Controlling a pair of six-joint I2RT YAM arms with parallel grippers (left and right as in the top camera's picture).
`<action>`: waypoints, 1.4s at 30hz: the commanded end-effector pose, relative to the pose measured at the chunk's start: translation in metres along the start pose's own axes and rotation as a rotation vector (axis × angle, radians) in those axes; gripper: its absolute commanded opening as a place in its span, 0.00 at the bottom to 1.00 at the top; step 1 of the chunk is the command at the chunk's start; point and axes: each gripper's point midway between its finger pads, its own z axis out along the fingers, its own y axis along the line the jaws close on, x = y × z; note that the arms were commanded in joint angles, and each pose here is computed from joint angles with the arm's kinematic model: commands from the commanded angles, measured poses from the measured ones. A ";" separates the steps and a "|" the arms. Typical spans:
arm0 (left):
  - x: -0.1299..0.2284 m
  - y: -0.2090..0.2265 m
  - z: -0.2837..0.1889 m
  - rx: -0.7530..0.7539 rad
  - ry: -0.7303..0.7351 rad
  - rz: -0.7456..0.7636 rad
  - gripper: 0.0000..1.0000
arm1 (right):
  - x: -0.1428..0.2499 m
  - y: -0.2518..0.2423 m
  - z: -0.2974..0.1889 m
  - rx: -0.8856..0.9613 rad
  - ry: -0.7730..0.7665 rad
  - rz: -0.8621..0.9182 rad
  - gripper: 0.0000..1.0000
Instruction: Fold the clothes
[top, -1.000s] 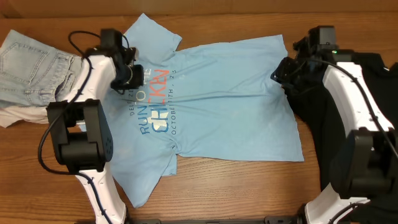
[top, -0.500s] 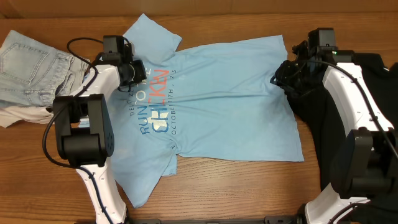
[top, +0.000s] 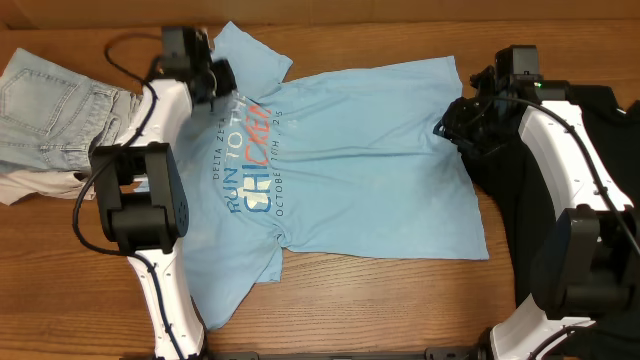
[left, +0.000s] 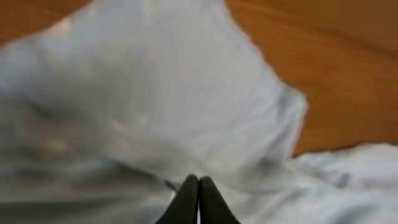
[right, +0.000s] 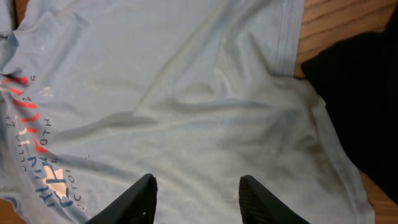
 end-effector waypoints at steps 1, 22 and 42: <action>-0.050 -0.030 -0.051 0.040 -0.053 0.147 0.10 | 0.010 0.001 0.002 0.003 0.037 0.000 0.47; -0.031 -0.082 -0.284 -0.095 0.032 0.269 0.04 | 0.153 -0.096 0.063 0.324 0.359 0.344 0.16; 0.170 0.035 -0.319 -0.548 0.542 -0.081 0.17 | 0.117 -0.064 0.034 0.176 0.263 0.168 0.34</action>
